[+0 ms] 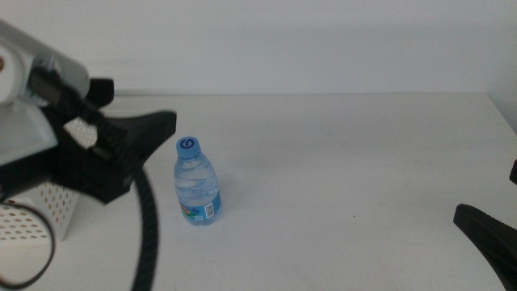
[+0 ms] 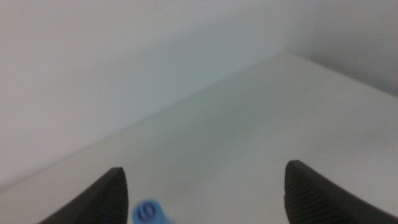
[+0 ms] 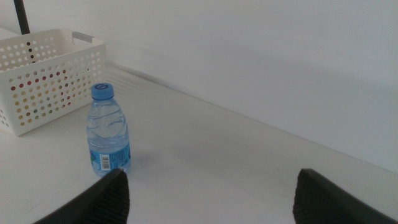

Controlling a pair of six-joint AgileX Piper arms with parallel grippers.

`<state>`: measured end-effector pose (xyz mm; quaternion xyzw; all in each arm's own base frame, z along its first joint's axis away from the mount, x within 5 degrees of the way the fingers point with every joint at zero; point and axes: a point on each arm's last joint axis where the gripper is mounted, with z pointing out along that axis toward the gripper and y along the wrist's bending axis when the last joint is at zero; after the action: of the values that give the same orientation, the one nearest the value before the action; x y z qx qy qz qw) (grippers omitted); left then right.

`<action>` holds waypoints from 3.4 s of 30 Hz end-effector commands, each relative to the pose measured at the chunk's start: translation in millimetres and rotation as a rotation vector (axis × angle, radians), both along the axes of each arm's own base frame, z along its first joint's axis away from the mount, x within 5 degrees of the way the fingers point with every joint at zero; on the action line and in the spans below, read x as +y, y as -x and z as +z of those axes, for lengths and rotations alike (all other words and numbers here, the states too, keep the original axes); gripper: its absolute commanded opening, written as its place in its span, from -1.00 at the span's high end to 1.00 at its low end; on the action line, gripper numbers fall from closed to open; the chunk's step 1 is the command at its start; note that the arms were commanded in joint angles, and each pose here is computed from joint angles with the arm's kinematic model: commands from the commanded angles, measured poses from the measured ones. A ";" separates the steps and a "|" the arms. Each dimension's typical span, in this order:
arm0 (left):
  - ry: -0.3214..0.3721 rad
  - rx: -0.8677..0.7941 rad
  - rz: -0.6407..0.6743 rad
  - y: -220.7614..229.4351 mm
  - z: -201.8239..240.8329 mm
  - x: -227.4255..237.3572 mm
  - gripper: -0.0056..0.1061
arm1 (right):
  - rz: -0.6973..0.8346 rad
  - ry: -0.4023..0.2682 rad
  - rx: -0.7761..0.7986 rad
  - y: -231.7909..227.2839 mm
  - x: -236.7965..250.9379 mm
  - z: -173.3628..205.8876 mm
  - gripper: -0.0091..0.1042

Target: Use arms to grab the bottles and put them into the dustbin to the left of the table.

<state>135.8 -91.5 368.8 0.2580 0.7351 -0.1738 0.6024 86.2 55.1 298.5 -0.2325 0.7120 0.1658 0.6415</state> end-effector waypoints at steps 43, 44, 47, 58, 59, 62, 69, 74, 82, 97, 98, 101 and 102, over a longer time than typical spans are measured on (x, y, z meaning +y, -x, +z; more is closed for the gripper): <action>0.158 -0.166 0.218 -133.6 -129.8 -26.5 -0.50 | -0.007 -0.039 -0.092 -0.8 -0.5 15.8 -0.51; 0.164 -0.164 0.215 -134.6 -134.4 -27.3 -0.50 | -0.007 -0.039 -0.092 -0.8 -0.5 15.8 -0.51; 0.174 -0.138 0.211 -138.4 -149.1 -29.6 -0.50 | -0.007 -0.039 -0.092 -0.8 -0.5 15.8 -0.51; 0.191 -0.036 0.187 -148.3 -190.7 -37.7 -0.50 | -0.007 -0.039 -0.092 -0.8 -0.5 15.8 -0.51; 0.188 -0.030 0.185 -148.6 -193.2 -38.1 -0.50 | -0.007 -0.039 -0.092 -0.8 -0.5 15.8 -0.51; 0.178 -0.010 0.187 -149.7 -200.5 -38.5 -0.50 | -0.007 -0.039 -0.092 -0.8 -0.5 15.8 -0.51; 0.164 0.016 0.190 -151.2 -211.8 -39.2 -0.50 | -0.007 -0.039 -0.092 -0.8 -0.5 15.8 -0.51; 0.165 0.031 0.192 -151.6 -215.8 -39.4 -0.50 | -0.007 -0.039 -0.092 -0.8 -0.5 15.8 -0.51; 0.210 0.020 0.193 -152.1 -213.9 -39.8 -0.10 | -0.007 -0.039 -0.092 -0.8 -0.5 15.8 -0.51; 0.107 0.140 0.211 -127.5 -159.3 -27.9 0.99 | -0.007 -0.039 -0.092 -0.8 -0.5 15.8 -0.51; 0.092 0.156 0.216 -126.2 -149.9 -26.9 0.99 | -0.007 -0.039 -0.092 -0.8 -0.5 15.8 -0.51; 0.048 0.192 0.227 -123.8 -121.1 -24.3 0.99 | -0.007 -0.039 -0.092 -0.8 -0.5 15.8 -0.51; 0.026 0.209 0.230 -123.6 -112.3 -23.8 0.99 | -0.007 -0.039 -0.092 -0.8 -0.5 15.8 -0.51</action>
<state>256.7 -114.6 213.2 0.1509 0.8478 -0.1286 0.4918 86.2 55.1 298.5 -0.2325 0.7120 0.1658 0.6415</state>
